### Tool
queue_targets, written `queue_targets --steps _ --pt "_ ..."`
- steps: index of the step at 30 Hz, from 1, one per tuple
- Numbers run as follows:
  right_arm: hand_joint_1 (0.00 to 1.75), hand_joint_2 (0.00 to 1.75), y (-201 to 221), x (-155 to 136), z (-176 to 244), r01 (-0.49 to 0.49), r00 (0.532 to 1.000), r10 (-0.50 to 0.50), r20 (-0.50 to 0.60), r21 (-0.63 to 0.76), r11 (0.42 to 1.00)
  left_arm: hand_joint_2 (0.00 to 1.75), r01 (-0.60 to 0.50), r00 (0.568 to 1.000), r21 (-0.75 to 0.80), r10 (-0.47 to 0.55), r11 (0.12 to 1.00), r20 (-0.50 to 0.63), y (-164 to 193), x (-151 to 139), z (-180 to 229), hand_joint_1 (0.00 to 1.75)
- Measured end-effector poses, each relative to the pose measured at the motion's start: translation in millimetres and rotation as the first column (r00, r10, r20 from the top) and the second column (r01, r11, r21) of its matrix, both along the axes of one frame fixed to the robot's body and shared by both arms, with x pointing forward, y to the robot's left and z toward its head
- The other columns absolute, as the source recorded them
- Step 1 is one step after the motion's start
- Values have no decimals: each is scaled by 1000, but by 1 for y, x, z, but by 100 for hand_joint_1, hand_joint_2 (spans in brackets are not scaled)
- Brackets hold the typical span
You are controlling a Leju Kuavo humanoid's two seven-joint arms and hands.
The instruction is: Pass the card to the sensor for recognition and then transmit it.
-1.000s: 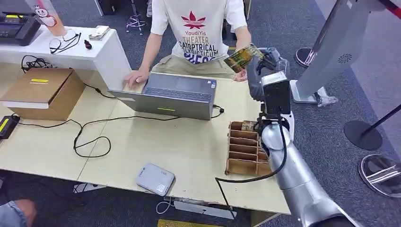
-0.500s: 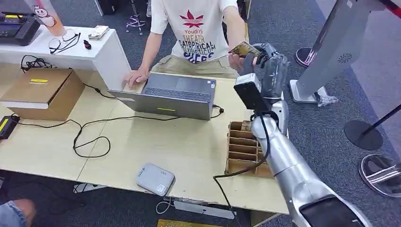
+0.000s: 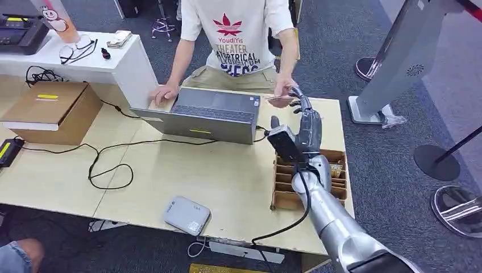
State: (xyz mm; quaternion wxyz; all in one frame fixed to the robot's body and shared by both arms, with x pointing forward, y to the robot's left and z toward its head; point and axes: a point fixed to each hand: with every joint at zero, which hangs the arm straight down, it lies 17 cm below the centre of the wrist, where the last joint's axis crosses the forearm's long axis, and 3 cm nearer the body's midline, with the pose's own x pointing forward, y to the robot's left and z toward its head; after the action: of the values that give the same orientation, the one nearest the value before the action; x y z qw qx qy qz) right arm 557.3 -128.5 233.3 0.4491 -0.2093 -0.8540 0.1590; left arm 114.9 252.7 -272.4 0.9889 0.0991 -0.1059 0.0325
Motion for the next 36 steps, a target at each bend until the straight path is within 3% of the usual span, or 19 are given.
queue_targets --steps 7,15,20,27,36 --pt "0 175 -5 -6 1 -3 1000 5 -14 126 992 0 -3 1000 1 3 1000 5 1 -2 0 0" --pt "0 175 -20 -48 31 1 994 -24 109 211 977 0 -19 1000 6 19 1000 5 3 -11 -2 0" --pt "0 175 -26 -82 43 -2 980 -27 199 141 990 0 -26 1000 6 26 1000 10 3 -13 -2 0" --pt "0 175 -66 -135 37 84 955 -94 281 48 995 0 -47 999 -4 47 999 4 3 -18 -3 0" --pt "0 175 -92 -162 -2 175 963 -138 231 -152 973 0 -107 994 -7 107 994 7 7 -24 -4 0"
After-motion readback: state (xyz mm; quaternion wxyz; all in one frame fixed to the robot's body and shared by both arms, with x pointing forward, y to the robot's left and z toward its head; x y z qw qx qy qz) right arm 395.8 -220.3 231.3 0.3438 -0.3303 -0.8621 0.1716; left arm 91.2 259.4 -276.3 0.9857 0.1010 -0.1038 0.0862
